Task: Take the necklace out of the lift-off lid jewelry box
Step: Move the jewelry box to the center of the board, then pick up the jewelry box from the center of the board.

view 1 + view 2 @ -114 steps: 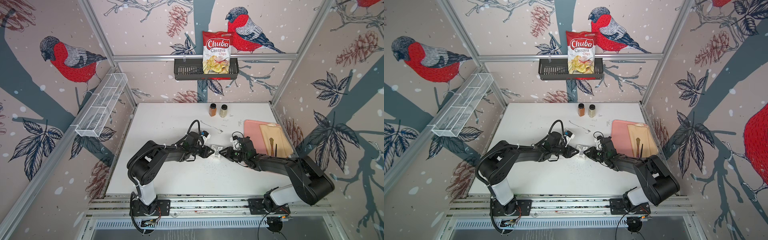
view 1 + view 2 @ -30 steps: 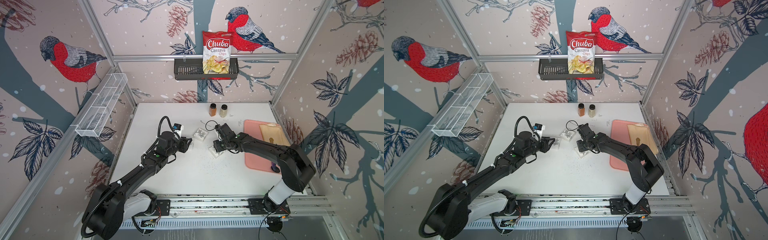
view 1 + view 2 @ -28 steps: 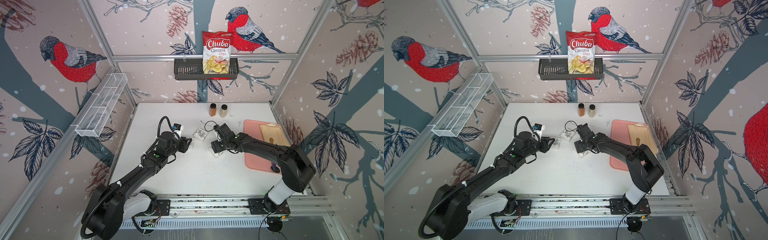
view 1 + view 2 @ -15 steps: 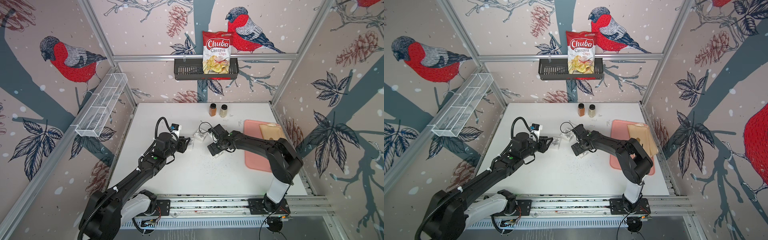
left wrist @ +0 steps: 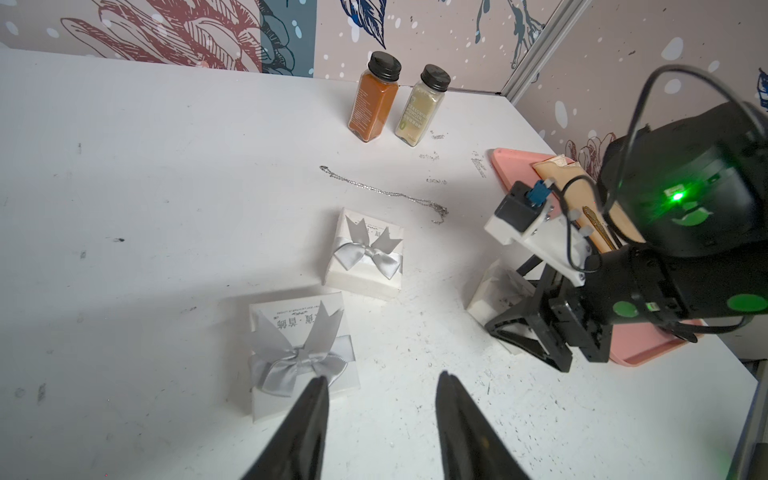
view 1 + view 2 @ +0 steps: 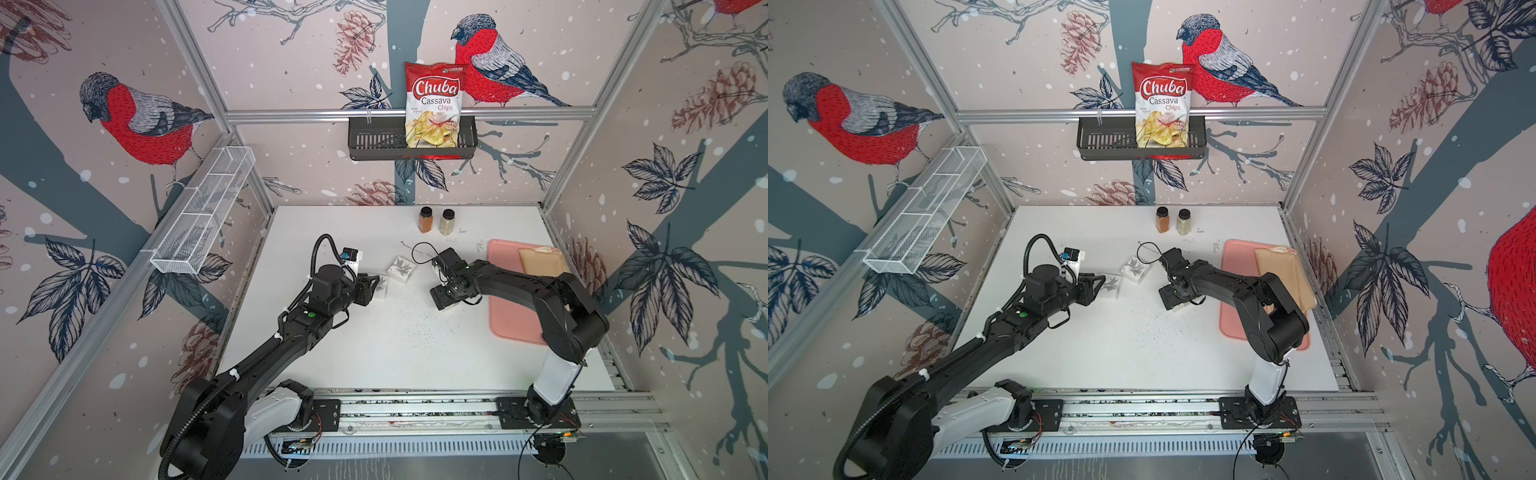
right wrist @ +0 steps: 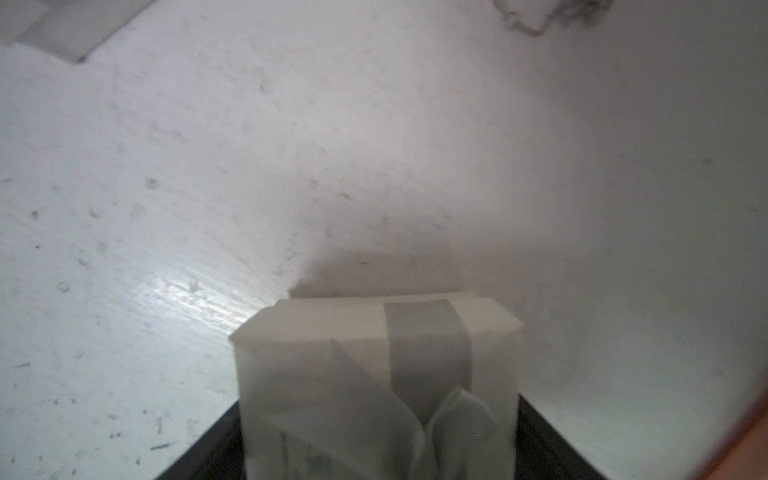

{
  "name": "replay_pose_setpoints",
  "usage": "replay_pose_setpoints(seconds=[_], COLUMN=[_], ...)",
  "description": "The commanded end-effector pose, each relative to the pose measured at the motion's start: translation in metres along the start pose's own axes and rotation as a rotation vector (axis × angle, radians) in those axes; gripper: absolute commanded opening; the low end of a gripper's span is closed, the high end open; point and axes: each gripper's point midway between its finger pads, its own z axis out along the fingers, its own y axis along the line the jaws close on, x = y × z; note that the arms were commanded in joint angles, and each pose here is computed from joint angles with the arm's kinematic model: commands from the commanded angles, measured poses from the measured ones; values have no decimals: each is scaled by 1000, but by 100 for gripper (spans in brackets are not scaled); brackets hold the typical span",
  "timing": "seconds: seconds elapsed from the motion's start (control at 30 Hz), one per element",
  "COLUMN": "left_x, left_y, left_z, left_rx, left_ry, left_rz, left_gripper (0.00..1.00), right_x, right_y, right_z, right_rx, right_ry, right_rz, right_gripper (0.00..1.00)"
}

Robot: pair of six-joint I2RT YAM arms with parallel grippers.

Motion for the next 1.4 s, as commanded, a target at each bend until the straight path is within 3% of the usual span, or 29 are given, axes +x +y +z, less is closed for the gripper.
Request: replay_pose_setpoints(seconds=[0.0,0.13,0.33,0.67,0.93,1.37], left_x=[-8,-9,-8,-5,-4,-1], left_y=[-2,-1,2,28,47,51], left_z=[2,3,1,1,-14,-23], left_rx=[9,9,-1,-49,-131,-162], left_ry=[-25,-24,-32,-62,-108,-122], left_rz=[19,20,12,-62,-85,-82], left_gripper=[47,47,47,55,81,83], right_x=[2,1,-26,-120,-146,-147], right_y=[-18,-35,-29,42,75,87], right_z=[-1,-4,-28,-34,-12,22], right_rx=[40,85,102,-91,-145,-163], right_ry=[4,2,-83,-245,-188,-117], right_rz=[57,89,-22,-301,-500,-560], right_gripper=[80,85,95,95,98,96])
